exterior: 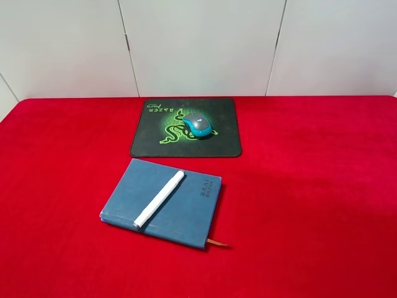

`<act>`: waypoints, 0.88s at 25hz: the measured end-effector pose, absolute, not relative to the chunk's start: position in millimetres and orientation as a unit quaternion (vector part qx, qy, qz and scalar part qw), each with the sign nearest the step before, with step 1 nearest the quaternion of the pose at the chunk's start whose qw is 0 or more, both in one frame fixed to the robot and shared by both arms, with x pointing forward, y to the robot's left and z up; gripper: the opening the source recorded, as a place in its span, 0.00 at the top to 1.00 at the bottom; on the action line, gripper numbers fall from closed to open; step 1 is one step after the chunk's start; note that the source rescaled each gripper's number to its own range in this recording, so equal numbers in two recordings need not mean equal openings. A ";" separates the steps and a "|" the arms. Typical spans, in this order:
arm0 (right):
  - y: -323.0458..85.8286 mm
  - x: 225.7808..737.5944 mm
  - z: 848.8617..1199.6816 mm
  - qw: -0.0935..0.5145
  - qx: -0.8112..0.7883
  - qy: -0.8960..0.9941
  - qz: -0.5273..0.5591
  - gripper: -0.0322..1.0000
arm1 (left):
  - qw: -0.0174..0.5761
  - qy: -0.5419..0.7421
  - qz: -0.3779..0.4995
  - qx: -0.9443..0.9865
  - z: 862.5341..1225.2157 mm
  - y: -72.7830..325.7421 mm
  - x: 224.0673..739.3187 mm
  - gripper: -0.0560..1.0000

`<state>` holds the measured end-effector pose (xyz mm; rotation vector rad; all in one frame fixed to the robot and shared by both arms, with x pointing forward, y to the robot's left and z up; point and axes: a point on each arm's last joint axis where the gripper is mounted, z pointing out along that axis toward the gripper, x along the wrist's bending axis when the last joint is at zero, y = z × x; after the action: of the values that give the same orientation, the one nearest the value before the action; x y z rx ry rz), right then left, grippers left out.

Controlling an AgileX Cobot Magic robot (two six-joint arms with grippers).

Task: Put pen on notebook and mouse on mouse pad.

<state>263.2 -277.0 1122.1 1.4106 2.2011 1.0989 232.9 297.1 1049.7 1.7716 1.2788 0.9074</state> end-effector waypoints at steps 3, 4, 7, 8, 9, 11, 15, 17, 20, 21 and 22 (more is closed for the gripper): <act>-284.0 252.8 1113.6 0.167 0.501 0.752 0.394 0.00 | 0.378 0.500 0.355 0.693 1049.7 297.1 232.9 0.03; -286.6 248.9 1110.6 0.176 0.509 0.743 0.398 0.00 | 0.378 0.500 0.355 0.693 1049.7 297.1 232.9 0.03; -292.6 237.9 1099.9 0.211 0.526 0.720 0.401 0.00 | 0.378 0.500 0.355 0.693 1049.7 297.1 232.9 0.03; -294.0 234.0 1095.5 0.224 0.529 0.713 0.402 0.00 | 0.378 0.500 0.355 0.693 1049.7 297.1 232.9 0.03; -295.3 230.1 1091.1 0.237 0.528 0.710 0.402 0.00 | 0.378 0.500 0.355 0.693 1049.7 297.1 232.9 0.03; -296.5 224.5 1082.8 0.263 0.529 0.701 0.399 0.00 | 0.378 0.500 0.355 0.693 1049.7 297.1 232.9 0.03; -296.0 221.3 1069.9 0.311 0.542 0.665 0.410 0.00 | 0.378 0.500 0.355 0.693 1049.7 297.1 232.9 0.03; -295.0 224.4 1063.4 0.327 0.553 0.647 0.411 0.00 | 0.378 0.500 0.355 0.693 1049.7 297.1 232.9 0.03; -294.0 232.6 1054.0 0.345 0.572 0.627 0.401 0.00 | 0.378 0.500 0.355 0.693 1049.7 297.1 232.9 0.03; -293.9 233.6 1053.2 0.350 0.578 0.621 0.397 0.00 | 0.378 0.500 0.355 0.693 1049.7 297.1 232.9 0.03; -293.8 234.3 1053.1 0.356 0.583 0.614 0.395 0.00 | 0.378 0.500 0.355 0.693 1049.7 297.1 232.9 0.03</act>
<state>234.3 -293.8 1053.1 1.5062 1.5864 1.0195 232.9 297.1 1049.7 1.7716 1.2788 0.9074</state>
